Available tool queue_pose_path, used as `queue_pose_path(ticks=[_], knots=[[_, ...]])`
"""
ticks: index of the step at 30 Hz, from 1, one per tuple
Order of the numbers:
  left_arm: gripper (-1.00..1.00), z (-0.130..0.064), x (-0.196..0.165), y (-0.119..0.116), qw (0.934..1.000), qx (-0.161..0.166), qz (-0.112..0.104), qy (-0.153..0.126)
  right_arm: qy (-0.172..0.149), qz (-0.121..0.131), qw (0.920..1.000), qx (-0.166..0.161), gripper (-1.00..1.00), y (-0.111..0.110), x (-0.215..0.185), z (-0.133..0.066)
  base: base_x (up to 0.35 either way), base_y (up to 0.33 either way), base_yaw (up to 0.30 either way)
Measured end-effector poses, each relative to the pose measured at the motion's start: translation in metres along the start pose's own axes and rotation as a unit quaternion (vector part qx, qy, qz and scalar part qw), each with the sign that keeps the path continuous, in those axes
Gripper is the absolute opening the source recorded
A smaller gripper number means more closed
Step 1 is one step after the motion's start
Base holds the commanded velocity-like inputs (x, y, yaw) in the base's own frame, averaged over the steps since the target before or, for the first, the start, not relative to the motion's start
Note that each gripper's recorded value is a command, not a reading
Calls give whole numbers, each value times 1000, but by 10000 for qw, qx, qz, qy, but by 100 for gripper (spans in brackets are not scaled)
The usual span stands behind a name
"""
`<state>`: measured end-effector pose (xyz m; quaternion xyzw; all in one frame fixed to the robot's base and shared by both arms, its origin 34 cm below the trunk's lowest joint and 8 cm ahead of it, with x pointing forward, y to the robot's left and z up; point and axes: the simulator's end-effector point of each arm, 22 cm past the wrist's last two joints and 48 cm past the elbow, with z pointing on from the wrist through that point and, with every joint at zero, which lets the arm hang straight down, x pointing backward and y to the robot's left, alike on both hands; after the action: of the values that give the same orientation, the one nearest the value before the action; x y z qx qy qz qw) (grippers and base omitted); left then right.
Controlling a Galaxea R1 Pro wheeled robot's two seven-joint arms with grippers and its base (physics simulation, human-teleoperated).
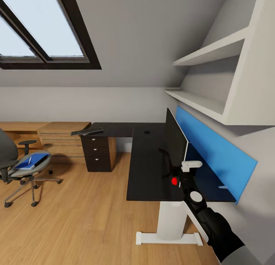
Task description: In the bedroom, organize the workspace by keeping the computer under the desk, ensuring the monitor is on the desk, placing the keyboard on the desk next to the monitor, placing the mouse on the desk next to the keyboard, moving the folder from the swivel chair onto the desk next to the mouse, stacking the notebook on top of the folder with the pen on top of the notebook, and positioning the swivel chair next to the desk.
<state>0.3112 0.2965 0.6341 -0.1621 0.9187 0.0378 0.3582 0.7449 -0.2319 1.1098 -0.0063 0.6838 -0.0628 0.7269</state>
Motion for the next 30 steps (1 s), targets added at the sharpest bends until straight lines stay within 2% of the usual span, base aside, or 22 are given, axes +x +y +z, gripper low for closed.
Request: queue_pose_path(ticks=[8,30], knots=[[100,0,0,0,10000,-3,-2,0,2,-1,10000,4,100,-1,0,0,3,-16,0],[100,0,0,2,10000,-26,-17,0,6,-12,10000,1,100,-1,1,0,0,-97,0]])
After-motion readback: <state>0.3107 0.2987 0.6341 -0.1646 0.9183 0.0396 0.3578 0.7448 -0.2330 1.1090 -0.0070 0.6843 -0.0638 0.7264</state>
